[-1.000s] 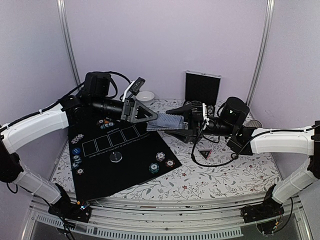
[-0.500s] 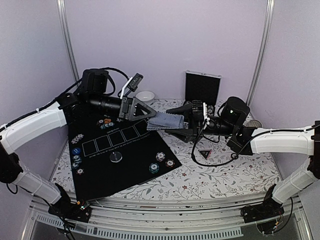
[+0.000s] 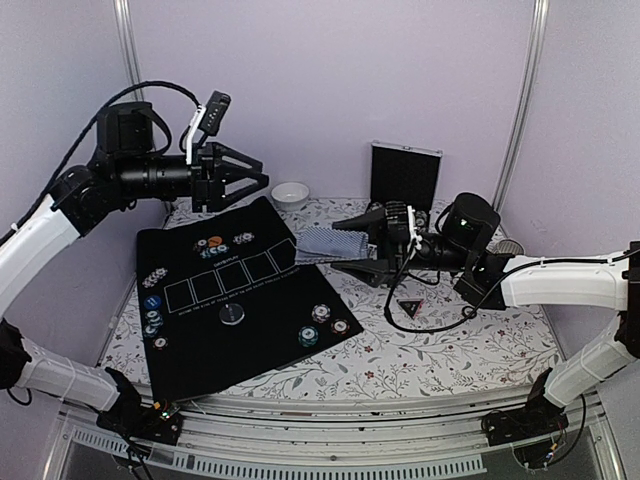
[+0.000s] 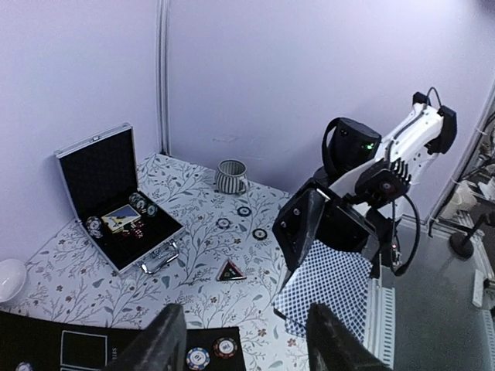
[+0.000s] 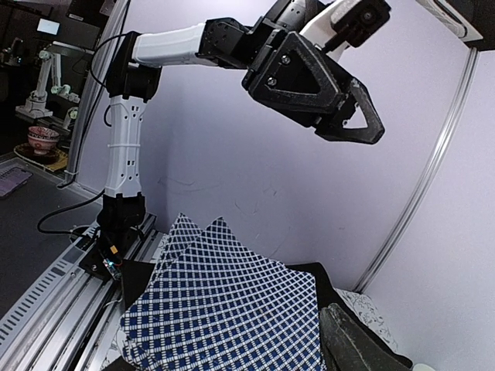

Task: Distribute texas hold em gaming equipment
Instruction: Pick up the poker card from the face-down deck piles.

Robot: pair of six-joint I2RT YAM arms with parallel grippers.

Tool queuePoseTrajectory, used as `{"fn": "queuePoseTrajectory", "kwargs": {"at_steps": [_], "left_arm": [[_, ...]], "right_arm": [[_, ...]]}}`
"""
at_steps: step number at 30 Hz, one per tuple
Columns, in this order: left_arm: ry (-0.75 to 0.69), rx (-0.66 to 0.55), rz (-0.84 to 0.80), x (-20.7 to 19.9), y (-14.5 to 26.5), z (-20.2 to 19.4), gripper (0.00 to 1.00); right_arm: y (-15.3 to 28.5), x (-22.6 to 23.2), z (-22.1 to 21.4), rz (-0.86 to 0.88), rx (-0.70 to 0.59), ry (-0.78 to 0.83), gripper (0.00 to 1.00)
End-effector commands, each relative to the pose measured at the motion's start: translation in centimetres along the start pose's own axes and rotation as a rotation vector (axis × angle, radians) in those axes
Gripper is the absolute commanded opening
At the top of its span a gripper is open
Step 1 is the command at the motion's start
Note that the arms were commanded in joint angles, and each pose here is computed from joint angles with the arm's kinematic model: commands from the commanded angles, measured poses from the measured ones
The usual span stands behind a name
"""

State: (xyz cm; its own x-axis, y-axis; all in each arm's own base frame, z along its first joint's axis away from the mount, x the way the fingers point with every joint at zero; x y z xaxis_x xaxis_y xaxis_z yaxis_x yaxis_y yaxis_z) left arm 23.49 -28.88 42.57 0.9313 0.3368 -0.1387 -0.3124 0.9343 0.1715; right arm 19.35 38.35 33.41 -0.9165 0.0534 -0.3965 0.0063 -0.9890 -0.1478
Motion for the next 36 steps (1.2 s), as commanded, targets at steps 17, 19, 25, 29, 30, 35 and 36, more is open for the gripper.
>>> {"fn": "queuePoseTrajectory", "kwargs": {"at_steps": [17, 19, 25, 29, 30, 35, 36], "left_arm": [[-0.852, 0.182, -0.192, -7.3, -1.4, -7.4, 0.32], [-0.869, 0.188, -0.199, -7.6, -1.7, -7.6, 0.32], [-0.887, 0.229, -0.216, -7.8, -2.7, -8.6, 0.31], [-0.899, 0.220, -0.194, -7.6, -2.8, -8.4, 0.29], [-0.897, 0.219, -0.202, -7.8, -2.9, -8.5, 0.29], [-0.912, 0.230, -0.171, -7.4, -3.4, -8.6, 0.27], [-0.916, 0.229, -0.172, -7.4, -3.4, -8.7, 0.26]], "right_arm": [[0.3, 0.5, 1.9, 0.055, -0.034, 0.011, 0.59], [0.3, 0.5, 1.9, 0.056, -0.034, 0.013, 0.59], [0.3, 0.6, 1.8, 0.058, -0.034, 0.016, 0.59], [0.3, 0.6, 1.8, 0.061, -0.035, 0.019, 0.59], [0.3, 0.6, 1.9, 0.060, -0.036, 0.018, 0.59], [0.3, 0.6, 1.9, 0.062, -0.038, 0.022, 0.59], [0.3, 0.6, 2.0, 0.061, -0.038, 0.021, 0.59]]}}
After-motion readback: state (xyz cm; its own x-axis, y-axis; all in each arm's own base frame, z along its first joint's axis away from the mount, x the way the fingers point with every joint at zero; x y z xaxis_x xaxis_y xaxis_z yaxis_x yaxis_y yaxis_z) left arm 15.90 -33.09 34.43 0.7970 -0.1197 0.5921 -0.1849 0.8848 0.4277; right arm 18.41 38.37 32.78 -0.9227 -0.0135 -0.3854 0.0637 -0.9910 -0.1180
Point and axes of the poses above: each gripper's point midway between its finger pads, its own y axis back along the fingers, its own x axis along the line the jaws close on, z = x × y, the point moved 1 cm from there along y, back along the fingers
